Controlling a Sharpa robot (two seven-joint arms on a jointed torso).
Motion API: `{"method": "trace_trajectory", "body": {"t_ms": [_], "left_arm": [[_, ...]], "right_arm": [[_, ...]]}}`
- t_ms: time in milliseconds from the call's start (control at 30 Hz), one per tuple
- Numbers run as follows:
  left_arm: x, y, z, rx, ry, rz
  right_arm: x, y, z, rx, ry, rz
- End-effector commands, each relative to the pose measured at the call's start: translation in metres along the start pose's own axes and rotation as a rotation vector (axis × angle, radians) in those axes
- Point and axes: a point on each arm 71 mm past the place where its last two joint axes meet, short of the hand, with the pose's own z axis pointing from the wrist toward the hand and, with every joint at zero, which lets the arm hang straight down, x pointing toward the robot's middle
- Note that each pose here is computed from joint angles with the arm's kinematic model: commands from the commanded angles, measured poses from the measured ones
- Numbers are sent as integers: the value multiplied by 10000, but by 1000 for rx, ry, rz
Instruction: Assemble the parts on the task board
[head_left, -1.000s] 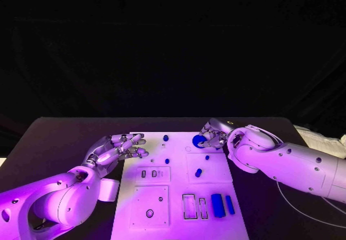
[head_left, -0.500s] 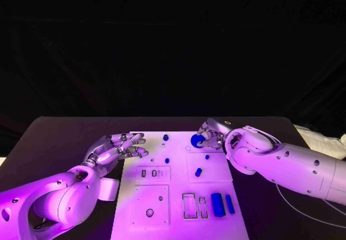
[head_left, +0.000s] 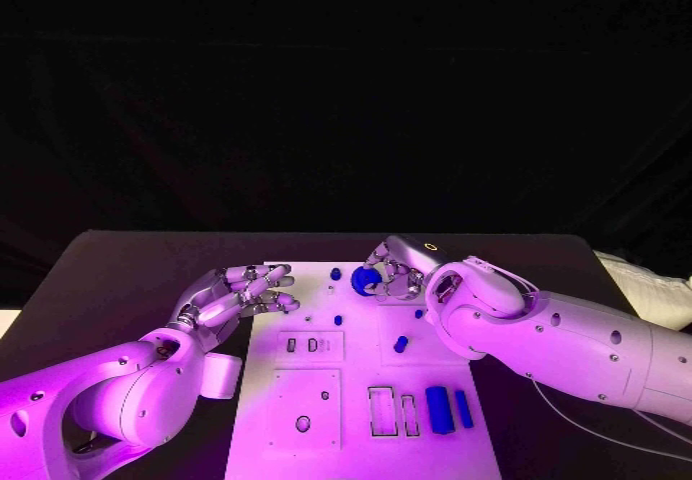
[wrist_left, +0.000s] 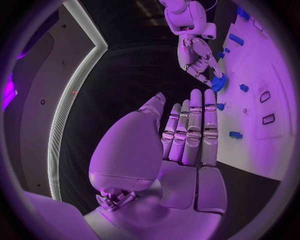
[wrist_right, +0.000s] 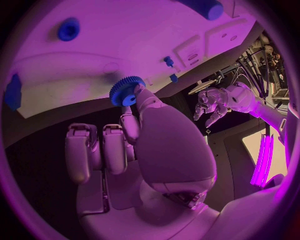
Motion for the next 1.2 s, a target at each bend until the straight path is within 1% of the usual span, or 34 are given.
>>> {"method": "trace_trajectory", "body": {"t_ms": [33, 100, 200, 433, 700, 967, 1200], "left_arm": [[21, -5, 6, 1, 14, -11], [27, -4, 8, 0, 15, -11], [35, -2, 11, 0, 18, -12], [45, -1, 15, 0, 21, -14], [49, 0, 17, 0, 23, -15], [49, 1, 17, 0, 24, -15], [51, 1, 18, -1, 25, -15]], "right_arm": [[-1, 140, 19, -49, -34, -35], [28, 232, 45, -68, -30, -35], [69, 313, 82, -82, -23, -35], [178, 416, 173, -94, -4, -34], [282, 451, 245, -89, 21, -43], [331, 442, 265, -83, 49, -59], [341, 428, 271, -78, 51, -58]]}}
